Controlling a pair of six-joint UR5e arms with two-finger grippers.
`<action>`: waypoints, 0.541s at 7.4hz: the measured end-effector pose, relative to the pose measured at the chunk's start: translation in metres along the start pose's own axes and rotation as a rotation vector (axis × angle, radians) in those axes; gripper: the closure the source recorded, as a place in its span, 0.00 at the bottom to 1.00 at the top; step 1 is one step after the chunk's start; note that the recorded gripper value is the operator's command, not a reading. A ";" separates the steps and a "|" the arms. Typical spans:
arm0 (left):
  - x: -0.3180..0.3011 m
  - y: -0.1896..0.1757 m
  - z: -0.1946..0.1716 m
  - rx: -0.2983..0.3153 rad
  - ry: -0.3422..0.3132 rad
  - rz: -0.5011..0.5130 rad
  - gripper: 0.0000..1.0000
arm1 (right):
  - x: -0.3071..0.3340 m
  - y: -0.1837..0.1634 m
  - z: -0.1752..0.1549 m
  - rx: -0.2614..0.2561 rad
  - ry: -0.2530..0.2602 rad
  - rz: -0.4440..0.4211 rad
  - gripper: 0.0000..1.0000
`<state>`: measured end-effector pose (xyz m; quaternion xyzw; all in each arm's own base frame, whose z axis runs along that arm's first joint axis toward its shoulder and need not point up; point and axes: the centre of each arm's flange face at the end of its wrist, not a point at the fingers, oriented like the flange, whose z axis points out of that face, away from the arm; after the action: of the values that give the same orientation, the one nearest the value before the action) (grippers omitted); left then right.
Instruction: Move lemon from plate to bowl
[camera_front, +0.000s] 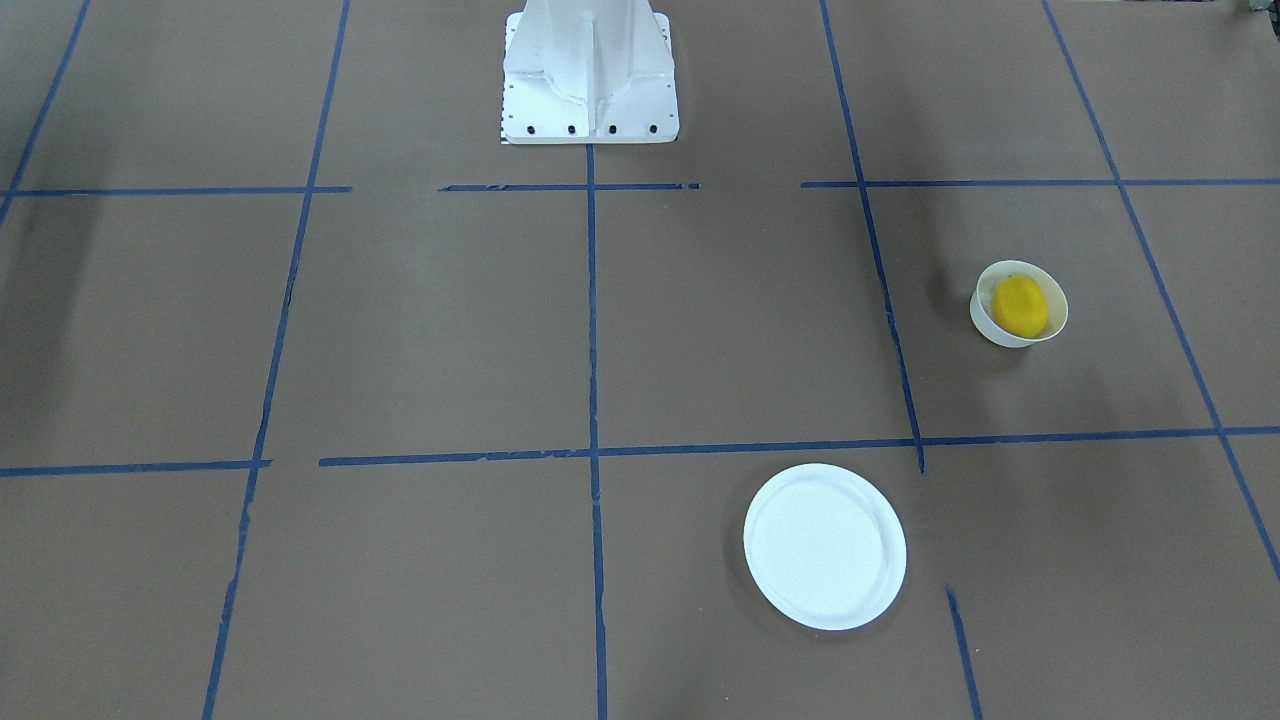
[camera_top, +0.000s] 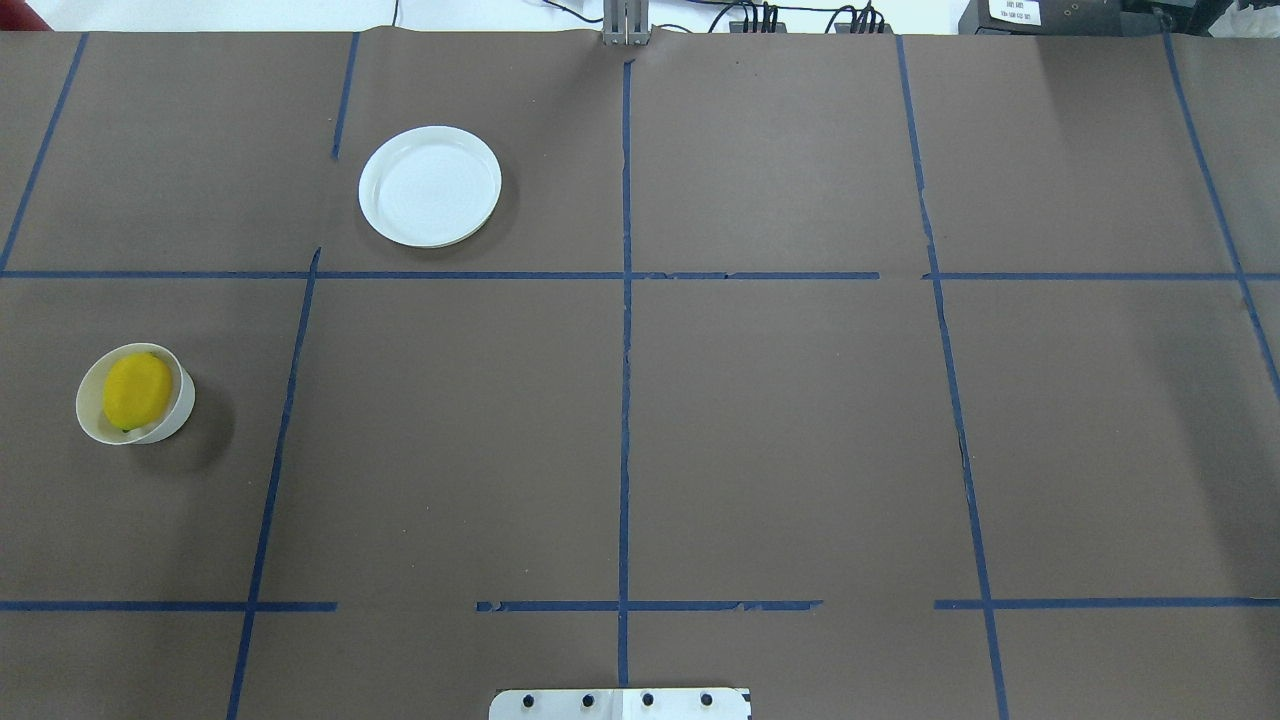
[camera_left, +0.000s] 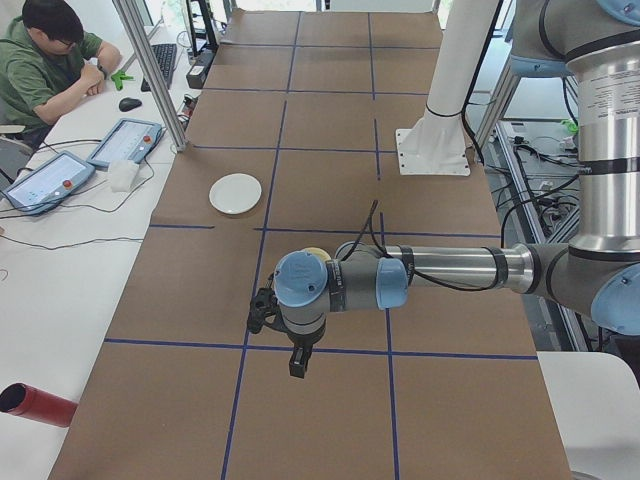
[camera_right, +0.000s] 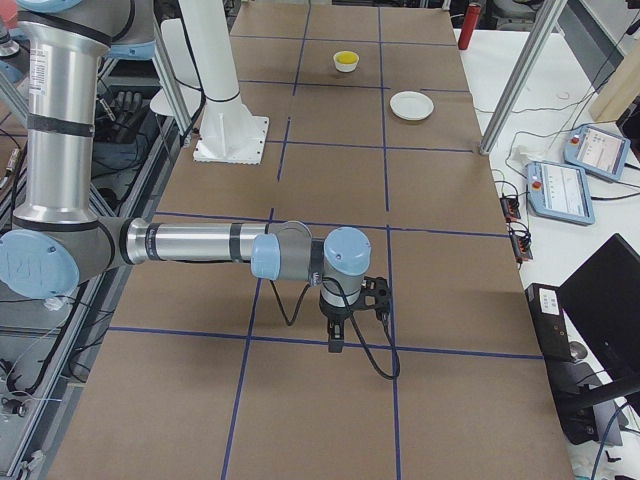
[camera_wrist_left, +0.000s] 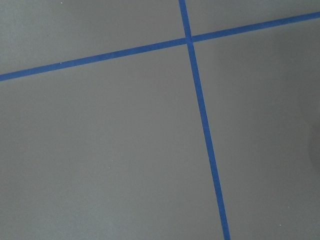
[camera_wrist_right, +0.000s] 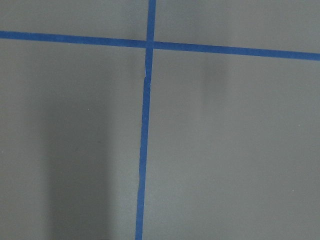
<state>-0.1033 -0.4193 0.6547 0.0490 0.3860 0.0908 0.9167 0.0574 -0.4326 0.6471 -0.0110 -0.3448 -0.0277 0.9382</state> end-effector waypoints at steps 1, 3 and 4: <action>0.001 -0.002 -0.001 0.003 -0.001 0.002 0.00 | 0.000 0.000 0.000 0.000 0.000 0.000 0.00; 0.001 -0.003 -0.003 0.005 -0.003 0.004 0.00 | 0.000 0.000 0.000 0.000 0.000 0.000 0.00; 0.002 -0.003 -0.003 0.006 -0.004 0.005 0.00 | 0.000 0.000 0.000 0.000 0.000 0.000 0.00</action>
<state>-0.1043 -0.4223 0.6507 0.0531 0.3843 0.0921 0.9171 0.0574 -0.4326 0.6471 -0.0110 -0.3448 -0.0277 0.9382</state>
